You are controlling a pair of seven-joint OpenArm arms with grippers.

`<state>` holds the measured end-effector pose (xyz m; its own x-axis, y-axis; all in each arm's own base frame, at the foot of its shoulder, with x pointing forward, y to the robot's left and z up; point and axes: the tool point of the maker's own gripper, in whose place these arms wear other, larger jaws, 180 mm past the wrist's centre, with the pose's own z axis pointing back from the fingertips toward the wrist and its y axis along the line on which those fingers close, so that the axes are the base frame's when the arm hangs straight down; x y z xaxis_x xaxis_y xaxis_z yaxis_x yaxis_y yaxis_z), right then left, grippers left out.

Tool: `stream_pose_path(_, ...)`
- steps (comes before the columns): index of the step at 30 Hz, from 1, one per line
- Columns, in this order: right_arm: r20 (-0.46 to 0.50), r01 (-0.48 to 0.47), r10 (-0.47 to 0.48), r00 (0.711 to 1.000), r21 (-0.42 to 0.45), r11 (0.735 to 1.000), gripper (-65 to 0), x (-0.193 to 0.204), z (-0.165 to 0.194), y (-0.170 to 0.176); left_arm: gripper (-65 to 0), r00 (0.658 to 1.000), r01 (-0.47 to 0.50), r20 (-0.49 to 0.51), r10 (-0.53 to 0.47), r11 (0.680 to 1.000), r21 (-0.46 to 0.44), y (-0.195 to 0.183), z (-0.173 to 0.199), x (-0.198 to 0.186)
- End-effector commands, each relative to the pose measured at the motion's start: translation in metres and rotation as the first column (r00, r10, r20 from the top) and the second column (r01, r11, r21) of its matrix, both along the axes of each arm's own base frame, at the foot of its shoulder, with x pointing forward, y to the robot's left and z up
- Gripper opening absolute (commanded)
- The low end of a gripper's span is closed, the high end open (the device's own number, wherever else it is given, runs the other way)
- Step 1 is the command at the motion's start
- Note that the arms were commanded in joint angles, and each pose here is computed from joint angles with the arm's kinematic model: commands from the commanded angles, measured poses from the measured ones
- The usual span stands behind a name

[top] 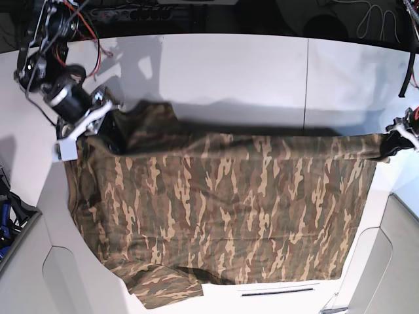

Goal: Fold the T-shirt properly
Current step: 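Lift the shoulder edge and lay it back, releasing both grippers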

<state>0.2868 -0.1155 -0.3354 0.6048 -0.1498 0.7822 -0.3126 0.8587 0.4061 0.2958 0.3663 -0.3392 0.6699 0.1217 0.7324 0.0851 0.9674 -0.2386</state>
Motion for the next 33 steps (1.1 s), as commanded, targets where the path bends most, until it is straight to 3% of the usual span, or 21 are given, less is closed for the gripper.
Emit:
stream_pose_path(1,0.053,0.02,-0.021,0.998,0.007,1.0,-65.0,0.018,0.013,-0.005,-65.0,0.997,0.013,0.074,-0.016,0.999,0.033,0.004,0.021,0.017)
stream_pose_path(9,0.058,0.045,-0.047,0.997,0.032,0.998,-65.0,0.088,0.014,-0.012,-65.0,0.984,0.087,0.136,-0.111,0.982,0.169,-0.015,0.035,0.067)
stream_pose_path(15,0.013,0.064,-0.065,0.998,0.047,0.997,-65.0,0.117,0.001,-0.014,-65.0,0.986,0.054,0.151,-0.068,0.994,0.097,-0.026,0.024,0.087)
stream_pose_path(17,0.018,0.077,-0.078,0.997,0.066,0.995,-65.0,0.124,-0.001,-0.015,-54.0,0.987,0.035,0.155,-0.044,0.997,0.063,-0.027,0.019,0.091)
stream_pose_path(19,0.016,0.081,-0.082,0.997,0.064,0.995,-41.6,0.124,-0.002,-0.015,-41.9,0.986,0.013,0.165,-0.02,0.999,0.044,-0.023,0.015,0.091)
stream_pose_path(21,-0.033,0.067,-0.065,0.997,0.053,0.996,-25.6,0.119,-0.01,-0.014,-35.0,0.987,-0.006,0.161,0.0,0.999,0.039,-0.019,0.012,0.091)
stream_pose_path(26,-0.105,0.031,-0.029,0.994,0.018,0.999,-24.5,0.106,-0.019,-0.013,-34.7,0.982,-0.074,0.176,0.066,0.996,0.042,0.0,0.02,0.089)
stream_pose_path(33,-0.028,0.105,-0.104,0.994,0.028,0.994,-24.5,0.089,0.002,-0.038,-34.6,0.964,-0.175,0.189,0.186,0.982,-0.071,0.035,0.044,0.075)
